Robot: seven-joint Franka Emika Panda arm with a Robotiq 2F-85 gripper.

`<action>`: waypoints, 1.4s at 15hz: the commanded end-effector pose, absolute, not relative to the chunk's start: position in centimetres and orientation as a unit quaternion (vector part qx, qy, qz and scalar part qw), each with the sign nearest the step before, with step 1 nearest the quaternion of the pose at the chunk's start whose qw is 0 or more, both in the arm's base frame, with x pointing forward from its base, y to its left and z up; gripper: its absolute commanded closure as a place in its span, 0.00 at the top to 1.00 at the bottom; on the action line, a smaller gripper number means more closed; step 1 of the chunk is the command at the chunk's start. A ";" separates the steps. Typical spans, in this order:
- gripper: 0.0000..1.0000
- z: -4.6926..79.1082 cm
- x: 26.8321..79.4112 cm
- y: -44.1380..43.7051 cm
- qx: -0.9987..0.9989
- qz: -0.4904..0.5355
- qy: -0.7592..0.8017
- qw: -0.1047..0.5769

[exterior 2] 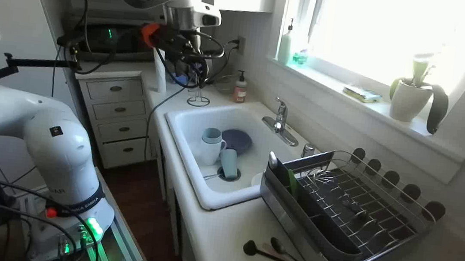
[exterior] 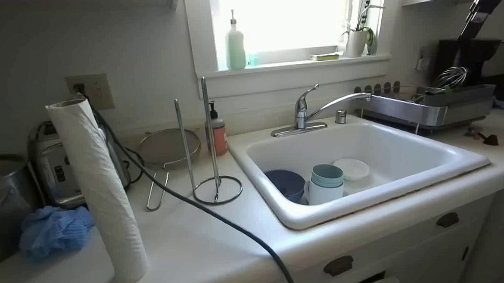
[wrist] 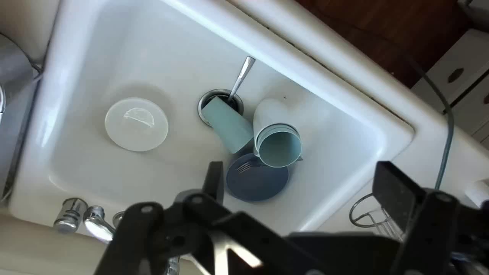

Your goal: Stack the blue cup in the already stacked cups

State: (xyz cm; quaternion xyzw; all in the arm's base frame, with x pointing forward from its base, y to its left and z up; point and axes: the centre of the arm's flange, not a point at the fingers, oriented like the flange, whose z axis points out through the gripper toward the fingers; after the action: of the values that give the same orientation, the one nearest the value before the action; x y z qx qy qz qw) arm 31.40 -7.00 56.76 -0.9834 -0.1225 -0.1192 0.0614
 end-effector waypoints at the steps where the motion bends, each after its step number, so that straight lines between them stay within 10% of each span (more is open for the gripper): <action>1: 1.00 56.8 31.4 -7.0 -0.983 -0.119 -0.122 0.061; 12: 1.00 56.8 31.4 -7.0 -0.983 -0.119 -0.122 0.061; 21: 1.00 51.2 42.0 -0.5 -0.989 -0.088 -0.091 0.075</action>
State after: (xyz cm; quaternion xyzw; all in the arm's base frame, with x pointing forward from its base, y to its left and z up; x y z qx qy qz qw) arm 37.56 -3.09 52.50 -0.9857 -0.1175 -0.1020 0.0652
